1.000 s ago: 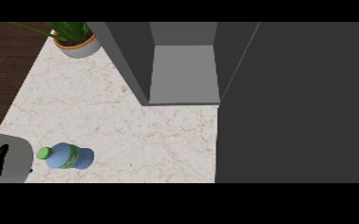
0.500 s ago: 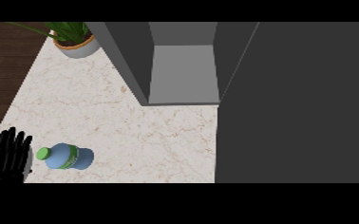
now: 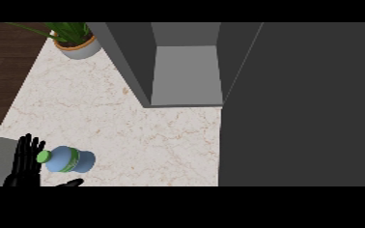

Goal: Pick up the bottled water, place it into the cabinet and close the cabinet

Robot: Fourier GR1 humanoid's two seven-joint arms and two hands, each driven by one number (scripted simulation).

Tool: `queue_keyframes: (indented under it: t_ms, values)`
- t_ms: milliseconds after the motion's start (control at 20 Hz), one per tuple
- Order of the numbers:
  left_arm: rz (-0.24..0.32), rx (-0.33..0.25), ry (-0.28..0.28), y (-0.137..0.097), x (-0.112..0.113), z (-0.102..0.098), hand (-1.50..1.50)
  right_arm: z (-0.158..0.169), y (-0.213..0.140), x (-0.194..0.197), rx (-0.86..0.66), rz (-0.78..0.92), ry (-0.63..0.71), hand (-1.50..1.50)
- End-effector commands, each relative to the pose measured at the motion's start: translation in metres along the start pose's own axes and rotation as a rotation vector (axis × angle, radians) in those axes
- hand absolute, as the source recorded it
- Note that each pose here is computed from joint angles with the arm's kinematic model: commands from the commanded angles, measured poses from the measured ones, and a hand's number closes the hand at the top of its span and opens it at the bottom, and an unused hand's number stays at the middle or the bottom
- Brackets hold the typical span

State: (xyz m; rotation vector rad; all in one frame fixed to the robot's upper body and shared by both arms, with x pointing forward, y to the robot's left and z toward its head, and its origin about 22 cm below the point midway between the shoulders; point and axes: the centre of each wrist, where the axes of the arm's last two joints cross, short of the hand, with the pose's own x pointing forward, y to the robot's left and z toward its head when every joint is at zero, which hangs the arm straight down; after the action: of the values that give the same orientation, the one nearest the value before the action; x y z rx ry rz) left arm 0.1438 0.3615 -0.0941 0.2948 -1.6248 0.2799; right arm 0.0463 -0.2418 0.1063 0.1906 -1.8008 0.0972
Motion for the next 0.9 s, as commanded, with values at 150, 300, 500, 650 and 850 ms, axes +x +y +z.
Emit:
queue_keyframes:
  t_ms: [150, 300, 500, 650, 850]
  values:
    - [0.107, -0.082, 0.052, -0.016, -0.038, -0.008, -1.5, 0.004, 0.005, 0.029, 0.013, -0.001, -0.023, -1.5]
    - [0.138, -0.13, 0.06, -0.009, -0.048, -0.018, -1.5, 0.003, 0.007, 0.029, -0.006, -0.004, -0.027, -1.5]
    - [0.189, -0.135, 0.067, -0.028, -0.07, 0.007, -1.5, 0.016, 0.004, 0.036, 0.01, 0.005, -0.026, -1.5]
    - [0.211, -0.1, 0.016, -0.019, -0.069, -0.011, -1.5, 0.009, 0.002, 0.039, 0.001, 0.002, -0.014, -1.5]
    - [0.258, -0.05, 0.018, -0.023, -0.074, -0.005, 1.5, 0.014, -0.001, 0.041, 0.004, 0.001, -0.041, -1.5]
